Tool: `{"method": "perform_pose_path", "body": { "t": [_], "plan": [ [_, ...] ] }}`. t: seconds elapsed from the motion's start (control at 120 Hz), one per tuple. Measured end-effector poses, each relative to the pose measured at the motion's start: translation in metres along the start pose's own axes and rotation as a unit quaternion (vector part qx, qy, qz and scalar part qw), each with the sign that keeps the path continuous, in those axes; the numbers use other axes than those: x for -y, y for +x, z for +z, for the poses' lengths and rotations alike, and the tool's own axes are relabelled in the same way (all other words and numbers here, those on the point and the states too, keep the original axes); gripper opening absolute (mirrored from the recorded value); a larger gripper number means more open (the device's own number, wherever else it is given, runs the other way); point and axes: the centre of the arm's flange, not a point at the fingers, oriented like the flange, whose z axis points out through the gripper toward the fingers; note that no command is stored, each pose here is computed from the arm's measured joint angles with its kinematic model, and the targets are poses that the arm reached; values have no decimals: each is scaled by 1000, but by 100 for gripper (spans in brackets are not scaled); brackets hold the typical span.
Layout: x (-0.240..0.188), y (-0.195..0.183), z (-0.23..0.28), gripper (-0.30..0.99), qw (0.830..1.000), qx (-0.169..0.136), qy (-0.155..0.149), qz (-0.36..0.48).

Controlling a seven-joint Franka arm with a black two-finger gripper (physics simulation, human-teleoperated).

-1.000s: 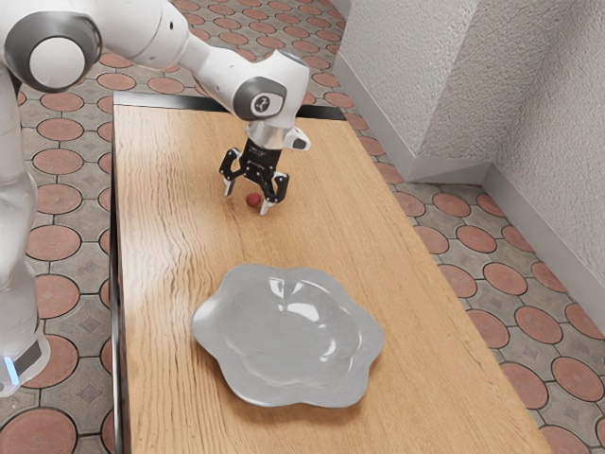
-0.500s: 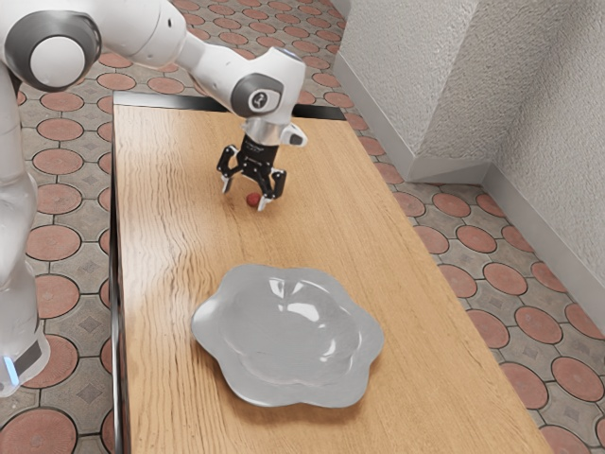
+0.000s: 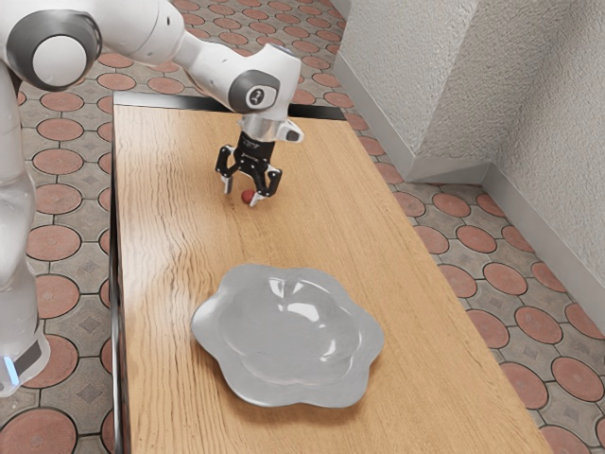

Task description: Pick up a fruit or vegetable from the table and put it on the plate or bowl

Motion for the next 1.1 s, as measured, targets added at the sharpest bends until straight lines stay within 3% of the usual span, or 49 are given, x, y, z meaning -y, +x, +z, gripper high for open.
{"method": "perform_pose_path", "body": {
  "t": [0.692, 1.008, 1.1],
  "plan": [
    [-22, -10, -1, 16, 999, -1, 5, 33],
    [-21, -18, -24, 12, 999, -10, -9, 39],
    [-39, -34, -43, 13, 998, -17, -16, 63]
  ]
}}
